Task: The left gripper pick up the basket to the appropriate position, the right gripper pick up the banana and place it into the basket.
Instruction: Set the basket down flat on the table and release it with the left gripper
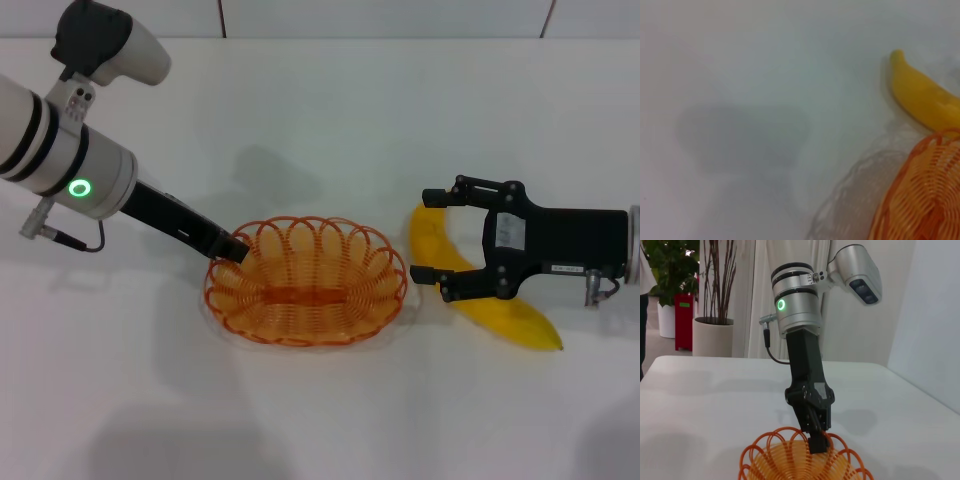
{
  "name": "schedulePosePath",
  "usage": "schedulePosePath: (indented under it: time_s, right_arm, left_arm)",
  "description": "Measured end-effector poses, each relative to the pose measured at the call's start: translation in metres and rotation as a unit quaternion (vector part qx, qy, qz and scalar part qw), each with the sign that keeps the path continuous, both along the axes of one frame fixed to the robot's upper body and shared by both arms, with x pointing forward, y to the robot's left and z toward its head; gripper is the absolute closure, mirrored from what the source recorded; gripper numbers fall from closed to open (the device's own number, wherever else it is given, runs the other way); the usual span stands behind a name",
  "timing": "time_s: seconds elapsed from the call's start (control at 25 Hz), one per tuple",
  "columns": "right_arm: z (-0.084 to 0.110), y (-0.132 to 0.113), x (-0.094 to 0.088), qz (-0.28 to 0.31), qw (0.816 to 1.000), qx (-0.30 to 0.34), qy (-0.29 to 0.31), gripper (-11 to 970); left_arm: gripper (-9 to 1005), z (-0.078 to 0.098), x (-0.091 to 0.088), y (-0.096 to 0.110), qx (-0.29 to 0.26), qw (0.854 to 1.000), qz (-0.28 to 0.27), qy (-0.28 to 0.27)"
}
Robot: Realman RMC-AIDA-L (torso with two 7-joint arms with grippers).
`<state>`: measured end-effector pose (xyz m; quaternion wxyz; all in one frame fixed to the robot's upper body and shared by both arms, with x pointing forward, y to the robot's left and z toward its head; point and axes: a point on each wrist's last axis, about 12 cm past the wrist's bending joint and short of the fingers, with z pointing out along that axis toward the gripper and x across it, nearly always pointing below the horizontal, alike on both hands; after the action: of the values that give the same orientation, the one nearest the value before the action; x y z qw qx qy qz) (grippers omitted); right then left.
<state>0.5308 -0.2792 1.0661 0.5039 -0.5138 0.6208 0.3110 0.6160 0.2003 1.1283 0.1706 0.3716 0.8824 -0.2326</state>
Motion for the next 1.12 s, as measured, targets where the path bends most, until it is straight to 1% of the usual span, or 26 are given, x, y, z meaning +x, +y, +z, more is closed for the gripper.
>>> schedulePosePath:
  time_s: [0.6,0.8,1.12]
  right_arm:
    - [-0.0002,0.0,-0.0002,0.0,1.0,0.0,0.0,63]
    - [-0.0003,0.0002,-0.0003,0.0,1.0,0.0,0.0,63]
    - [-0.0012,-0.0003,-0.0016,-0.001,1.0,0.001,0.002,63]
  left_arm:
    - [890,-0.0001,0.0002,0.0003,0.001,1.0,-0.004,-0.003]
    - [752,0.0,0.0002,0.0002,0.001,1.0,-0.004,-0.003]
    - [686,0.0019,0.001,-0.0004,-0.002,1.0,-0.004,-0.007]
